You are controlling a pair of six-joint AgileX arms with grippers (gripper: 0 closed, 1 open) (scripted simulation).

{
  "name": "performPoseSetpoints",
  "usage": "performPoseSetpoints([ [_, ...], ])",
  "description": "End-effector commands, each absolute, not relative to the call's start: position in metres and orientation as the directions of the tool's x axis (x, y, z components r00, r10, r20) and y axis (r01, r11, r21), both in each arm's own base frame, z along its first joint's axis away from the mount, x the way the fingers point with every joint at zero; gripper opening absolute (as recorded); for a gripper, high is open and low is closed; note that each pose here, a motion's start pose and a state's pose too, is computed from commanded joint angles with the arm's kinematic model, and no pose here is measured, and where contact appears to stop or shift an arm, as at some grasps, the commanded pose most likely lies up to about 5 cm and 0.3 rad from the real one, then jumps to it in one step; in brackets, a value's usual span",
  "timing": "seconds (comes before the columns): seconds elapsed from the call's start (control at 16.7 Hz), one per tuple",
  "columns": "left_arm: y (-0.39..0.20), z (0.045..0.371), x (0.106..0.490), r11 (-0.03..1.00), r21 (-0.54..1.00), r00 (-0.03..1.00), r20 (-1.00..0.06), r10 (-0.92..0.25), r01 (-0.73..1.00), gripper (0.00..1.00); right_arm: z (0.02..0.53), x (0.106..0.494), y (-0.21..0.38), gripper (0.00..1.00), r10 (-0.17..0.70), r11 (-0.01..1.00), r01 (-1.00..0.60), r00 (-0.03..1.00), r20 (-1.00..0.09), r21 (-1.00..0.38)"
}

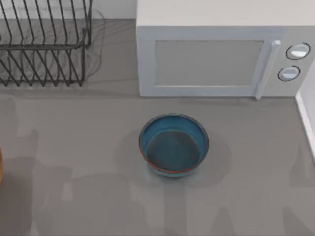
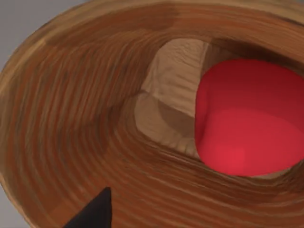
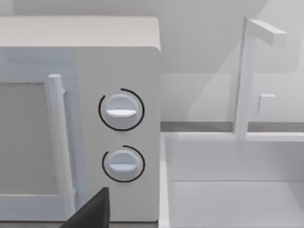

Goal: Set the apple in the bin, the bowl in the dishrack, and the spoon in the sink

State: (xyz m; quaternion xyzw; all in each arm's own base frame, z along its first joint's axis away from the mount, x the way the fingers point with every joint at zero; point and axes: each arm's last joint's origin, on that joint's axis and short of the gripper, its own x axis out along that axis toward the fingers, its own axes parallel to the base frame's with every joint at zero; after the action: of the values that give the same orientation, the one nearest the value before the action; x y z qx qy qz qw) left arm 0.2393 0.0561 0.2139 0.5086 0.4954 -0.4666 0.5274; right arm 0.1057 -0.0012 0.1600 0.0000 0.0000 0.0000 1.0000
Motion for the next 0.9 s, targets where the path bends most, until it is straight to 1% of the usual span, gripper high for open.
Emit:
performPoseSetpoints([
  [0.12,0.049,0.218,0.226,0.149,0.185,0.183,-0.983,0.032,0.971,1.00,0.160,0.106,-0.001,1.00,0.000,1.000,0.000,1.000,0.000,0.000],
  [0.3,0.036,0.220,0.200,0.355,0.364,0.368,-0.928,0.060,0.861,1.00,0.160,0.106,-0.001,1.00,0.000,1.000,0.000,1.000,0.000,0.000],
  [0.42,0.027,0.217,0.180,0.509,0.459,0.496,-0.866,0.072,0.728,1.00,0.160,0.106,-0.001,1.00,0.000,1.000,0.000,1.000,0.000,0.000],
  [0.54,0.020,0.209,0.160,0.658,0.507,0.620,-0.781,0.077,0.557,1.00,0.160,0.106,-0.001,1.00,0.000,1.000,0.000,1.000,0.000,0.000],
  [0.6,0.017,0.204,0.151,0.726,0.508,0.680,-0.729,0.076,0.464,1.00,0.160,0.106,-0.001,1.00,0.000,1.000,0.000,1.000,0.000,0.000],
  [0.72,0.011,0.193,0.134,0.842,0.460,0.791,-0.608,0.069,0.281,1.00,0.160,0.106,-0.001,1.00,0.000,1.000,0.000,1.000,0.000,0.000],
  [0.9,0.005,0.177,0.117,0.951,0.300,0.921,-0.387,0.046,0.078,1.00,0.160,0.106,-0.001,1.00,0.000,1.000,0.000,1.000,0.000,0.000],
])
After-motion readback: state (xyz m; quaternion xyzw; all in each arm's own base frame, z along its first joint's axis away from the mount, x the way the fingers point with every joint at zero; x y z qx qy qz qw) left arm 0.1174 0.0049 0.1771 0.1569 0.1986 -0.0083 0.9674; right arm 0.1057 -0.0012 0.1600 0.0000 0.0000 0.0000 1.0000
